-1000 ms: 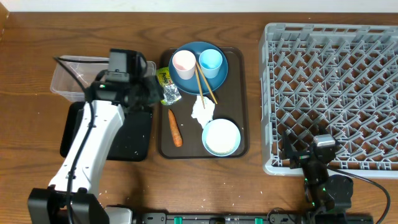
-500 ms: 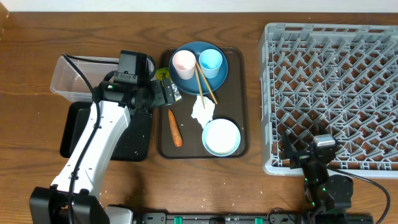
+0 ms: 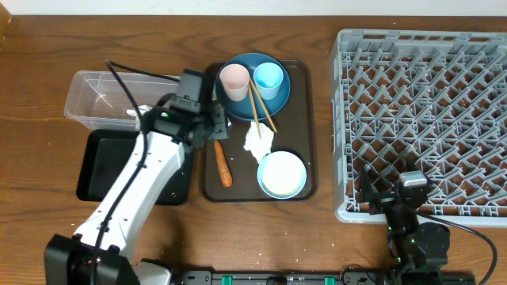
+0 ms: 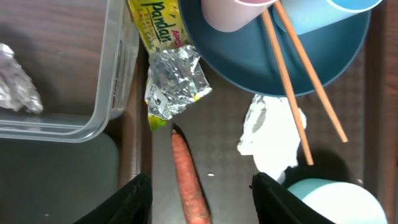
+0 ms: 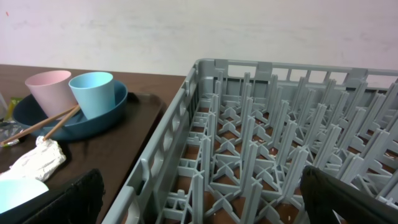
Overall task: Sort waste into correct bins and load items into the dishwasher rack
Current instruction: 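Move the left gripper back to the yellow Pandan cake wrapper, then grasp the yellow wrapper with the left gripper and lift it, then carry the wrapper to the clear bin and release it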
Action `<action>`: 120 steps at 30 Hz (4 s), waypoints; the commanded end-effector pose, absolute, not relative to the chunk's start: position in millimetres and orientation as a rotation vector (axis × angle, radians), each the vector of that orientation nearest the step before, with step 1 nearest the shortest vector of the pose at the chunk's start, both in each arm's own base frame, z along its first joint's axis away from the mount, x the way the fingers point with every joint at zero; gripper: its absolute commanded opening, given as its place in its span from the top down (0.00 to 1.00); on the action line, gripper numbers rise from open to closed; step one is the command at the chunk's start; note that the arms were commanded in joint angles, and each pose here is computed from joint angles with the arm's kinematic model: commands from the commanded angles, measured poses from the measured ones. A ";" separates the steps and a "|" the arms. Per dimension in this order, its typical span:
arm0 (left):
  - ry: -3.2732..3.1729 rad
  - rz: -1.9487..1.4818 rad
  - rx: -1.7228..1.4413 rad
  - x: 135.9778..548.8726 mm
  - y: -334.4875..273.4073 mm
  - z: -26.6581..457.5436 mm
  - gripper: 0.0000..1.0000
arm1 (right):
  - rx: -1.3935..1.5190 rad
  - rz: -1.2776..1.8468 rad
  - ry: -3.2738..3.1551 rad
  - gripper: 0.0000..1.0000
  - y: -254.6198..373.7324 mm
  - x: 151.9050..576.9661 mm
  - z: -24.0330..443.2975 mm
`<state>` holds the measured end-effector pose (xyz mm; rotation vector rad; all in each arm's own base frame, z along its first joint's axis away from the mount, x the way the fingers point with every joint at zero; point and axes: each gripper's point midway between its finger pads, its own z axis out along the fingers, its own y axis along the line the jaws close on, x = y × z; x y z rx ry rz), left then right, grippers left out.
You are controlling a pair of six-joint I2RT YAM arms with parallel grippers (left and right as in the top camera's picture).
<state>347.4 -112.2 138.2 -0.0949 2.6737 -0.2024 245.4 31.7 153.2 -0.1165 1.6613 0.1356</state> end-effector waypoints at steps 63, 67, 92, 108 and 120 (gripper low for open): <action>2.677 0.205 -0.187 391.6 -92.0 50.3 0.50 | -0.131 0.132 1.658 0.01 33.2 245.0 153.2; 2.679 0.207 -0.186 391.8 -92.1 48.3 0.50 | -0.131 0.132 1.658 0.01 33.2 245.0 153.2; 2.666 0.267 -0.189 395.6 -85.8 41.5 0.61 | -0.132 0.132 1.658 0.01 33.2 244.9 153.2; 2.667 0.268 -0.189 395.5 -85.9 41.4 0.73 | -0.131 0.132 1.658 0.01 33.2 245.0 153.2; 2.680 0.279 -0.176 391.8 -84.5 42.1 0.94 | -0.131 0.132 1.658 0.01 33.2 245.0 153.2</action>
